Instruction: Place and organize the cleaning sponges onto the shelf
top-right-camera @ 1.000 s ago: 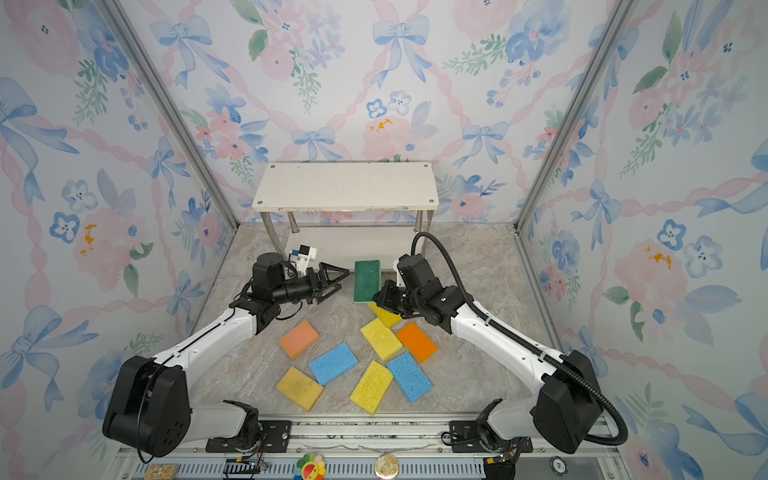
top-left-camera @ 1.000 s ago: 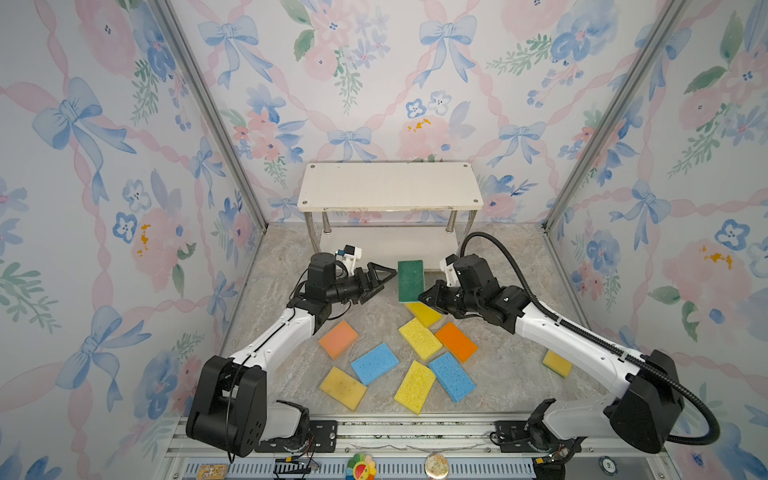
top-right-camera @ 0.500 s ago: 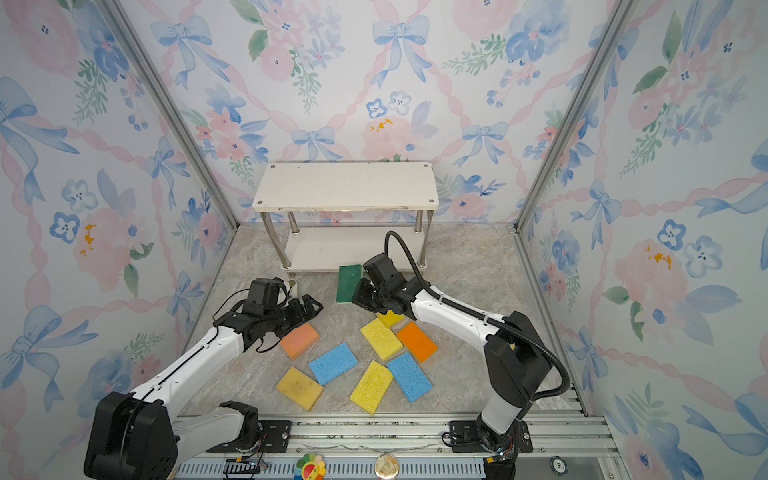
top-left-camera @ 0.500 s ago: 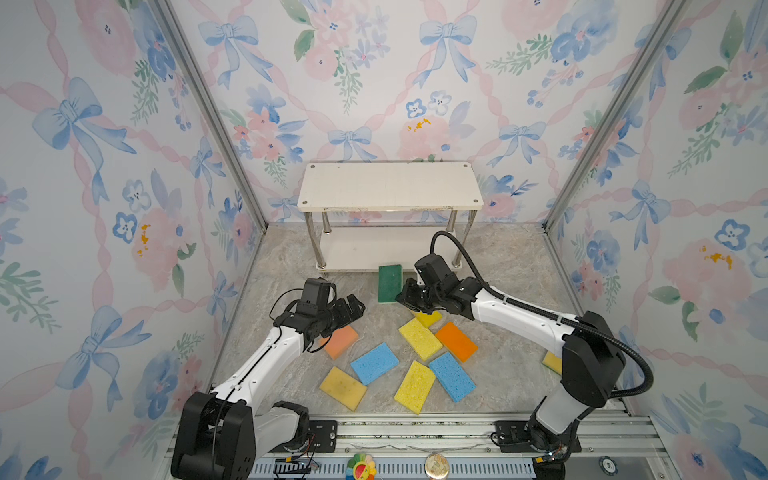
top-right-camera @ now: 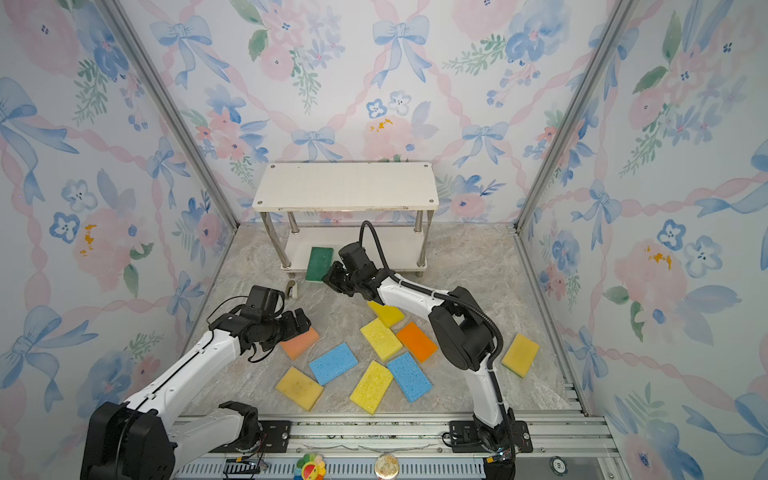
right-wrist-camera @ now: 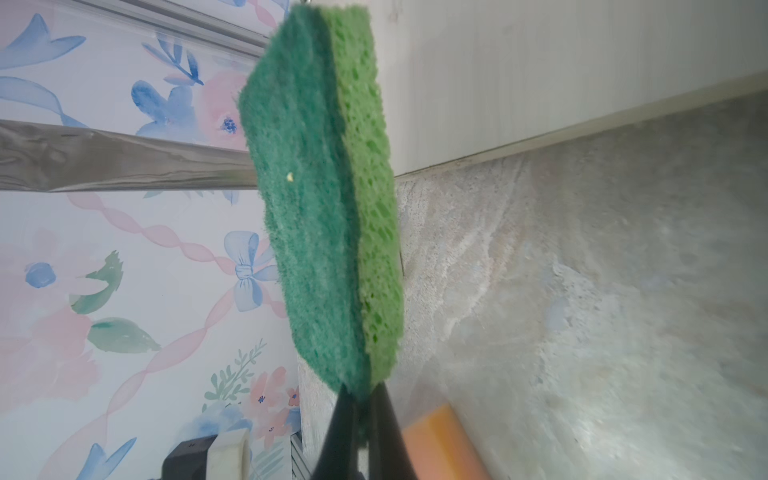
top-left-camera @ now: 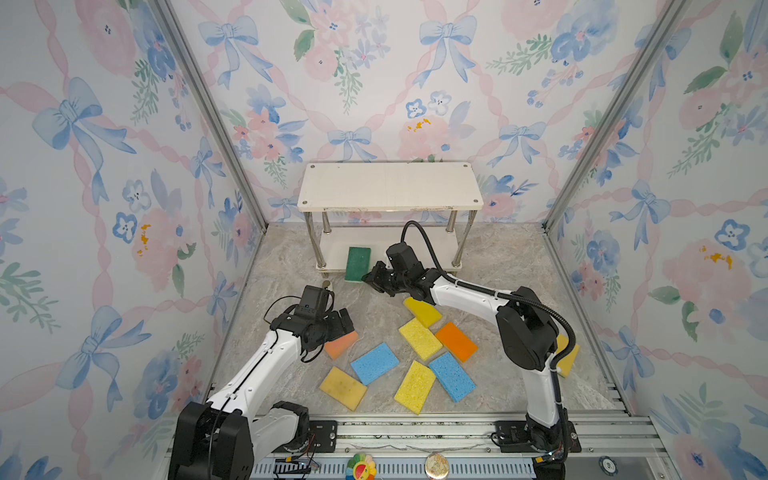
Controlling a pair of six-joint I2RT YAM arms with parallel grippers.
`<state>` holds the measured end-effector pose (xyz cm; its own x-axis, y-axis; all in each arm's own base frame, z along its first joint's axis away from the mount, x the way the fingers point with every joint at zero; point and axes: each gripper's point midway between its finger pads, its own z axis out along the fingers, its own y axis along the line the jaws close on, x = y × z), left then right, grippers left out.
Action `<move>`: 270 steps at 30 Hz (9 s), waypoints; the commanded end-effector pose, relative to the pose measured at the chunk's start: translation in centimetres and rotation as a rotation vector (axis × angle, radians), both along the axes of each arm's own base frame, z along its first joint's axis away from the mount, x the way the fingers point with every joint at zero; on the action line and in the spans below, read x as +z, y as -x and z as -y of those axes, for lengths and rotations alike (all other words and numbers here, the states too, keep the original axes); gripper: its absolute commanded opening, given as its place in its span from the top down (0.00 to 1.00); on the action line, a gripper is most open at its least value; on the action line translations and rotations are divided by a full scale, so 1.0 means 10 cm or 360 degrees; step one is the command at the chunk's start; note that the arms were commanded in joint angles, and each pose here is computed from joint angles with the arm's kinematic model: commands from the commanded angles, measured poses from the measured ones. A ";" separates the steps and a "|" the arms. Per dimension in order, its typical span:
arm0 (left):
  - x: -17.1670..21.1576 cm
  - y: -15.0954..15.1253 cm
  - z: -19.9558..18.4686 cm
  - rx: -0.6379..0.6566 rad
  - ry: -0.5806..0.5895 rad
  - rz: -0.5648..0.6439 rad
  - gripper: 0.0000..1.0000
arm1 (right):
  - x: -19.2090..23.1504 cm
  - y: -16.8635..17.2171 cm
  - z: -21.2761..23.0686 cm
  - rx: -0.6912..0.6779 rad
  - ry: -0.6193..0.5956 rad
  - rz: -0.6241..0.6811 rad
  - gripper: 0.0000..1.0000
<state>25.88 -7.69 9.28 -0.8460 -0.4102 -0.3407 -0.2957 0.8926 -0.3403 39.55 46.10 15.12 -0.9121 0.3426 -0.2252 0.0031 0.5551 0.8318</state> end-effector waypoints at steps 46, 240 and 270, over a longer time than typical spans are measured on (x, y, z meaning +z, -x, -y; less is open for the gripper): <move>0.15 0.23 -0.82 0.0199 -0.0617 -0.0212 0.02 | -0.49 -0.87 -0.48 0.0138 0.0094 0.0015 0.94; 1.40 -0.33 1.87 -0.0783 0.1467 0.0534 0.13 | 0.64 1.13 1.50 0.0545 0.0274 0.0030 0.93; 1.34 -0.48 1.65 -0.0662 0.1457 0.0545 0.90 | 0.68 1.47 1.50 0.0542 0.0161 -0.0010 0.47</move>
